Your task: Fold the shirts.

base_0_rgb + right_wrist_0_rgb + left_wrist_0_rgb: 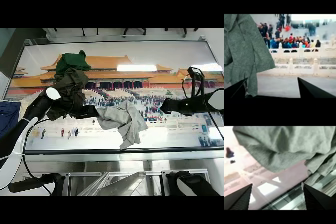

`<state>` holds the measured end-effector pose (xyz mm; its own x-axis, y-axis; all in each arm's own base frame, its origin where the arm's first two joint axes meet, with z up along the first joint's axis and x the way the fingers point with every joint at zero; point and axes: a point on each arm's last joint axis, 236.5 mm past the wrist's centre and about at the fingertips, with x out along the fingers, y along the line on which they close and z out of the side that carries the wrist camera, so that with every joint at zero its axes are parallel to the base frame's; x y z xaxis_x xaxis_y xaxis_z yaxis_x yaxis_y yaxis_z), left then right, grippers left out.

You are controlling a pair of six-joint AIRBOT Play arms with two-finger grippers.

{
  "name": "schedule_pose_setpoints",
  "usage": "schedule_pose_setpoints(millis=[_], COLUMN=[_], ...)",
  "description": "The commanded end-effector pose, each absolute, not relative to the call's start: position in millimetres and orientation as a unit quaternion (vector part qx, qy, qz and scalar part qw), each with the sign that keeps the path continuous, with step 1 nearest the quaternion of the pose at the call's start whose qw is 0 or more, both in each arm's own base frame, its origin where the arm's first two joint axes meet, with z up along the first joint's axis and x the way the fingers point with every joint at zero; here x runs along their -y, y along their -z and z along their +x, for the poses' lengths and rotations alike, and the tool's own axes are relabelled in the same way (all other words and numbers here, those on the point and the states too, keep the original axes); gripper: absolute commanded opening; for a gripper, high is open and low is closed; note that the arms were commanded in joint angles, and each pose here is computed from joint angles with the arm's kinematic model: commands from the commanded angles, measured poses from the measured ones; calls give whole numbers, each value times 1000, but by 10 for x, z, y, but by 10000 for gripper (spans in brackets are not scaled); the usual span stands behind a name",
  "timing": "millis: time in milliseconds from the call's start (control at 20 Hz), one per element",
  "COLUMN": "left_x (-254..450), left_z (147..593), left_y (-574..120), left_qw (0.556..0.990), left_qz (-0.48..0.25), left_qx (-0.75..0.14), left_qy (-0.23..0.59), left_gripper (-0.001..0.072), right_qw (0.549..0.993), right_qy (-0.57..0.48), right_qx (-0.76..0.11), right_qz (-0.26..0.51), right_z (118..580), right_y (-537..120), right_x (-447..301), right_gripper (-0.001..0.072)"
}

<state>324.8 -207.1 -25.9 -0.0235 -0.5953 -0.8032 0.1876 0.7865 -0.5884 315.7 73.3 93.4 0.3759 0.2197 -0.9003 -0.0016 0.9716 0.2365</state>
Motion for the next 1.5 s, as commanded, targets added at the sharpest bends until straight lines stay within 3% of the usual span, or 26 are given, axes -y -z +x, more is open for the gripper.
schedule_pose_setpoints(millis=[0,150,500,550,600,650,700,850,1000,1250,1450], left_x=[1824,1886,2386,2479,2536,2583,2617,2537,2243,2022,2060], left_z=[3249,3533,3879,3914,3948,3964,3966,3901,3573,2953,2634], left_y=[541,768,1115,1100,1086,1050,1002,767,547,326,293], left_qw=[681,673,639,634,635,639,642,649,650,646,654], left_qz=[-190,-238,-269,-276,-273,-263,-254,-231,-179,-171,-160], left_qx=[-656,-649,-647,-644,-641,-637,-632,-625,-638,-648,-642], left_qy=[265,262,317,327,333,342,353,368,372,366,367], left_gripper=[684,684,675,566,372,44,19,19,19,19,19], right_qw=[812,804,797,797,796,796,797,797,767,714,680], right_qy=[-97,-122,-137,-134,-133,-133,-133,-130,-146,-250,-285], right_qx=[-566,-567,-567,-568,-568,-568,-568,-574,-612,-602,-603], right_qz=[106,129,154,157,159,159,158,137,122,255,304], right_z=[3161,3146,3127,3127,3127,3127,3128,3123,3012,3212,3340], right_y=[-863,-887,-930,-930,-930,-930,-929,-843,-415,78,381], right_x=[-875,-1031,-1150,-1149,-1149,-1149,-1146,-1084,-1094,-1715,-2126], right_gripper=[702,702,701,701,701,701,701,701,701,698,698])
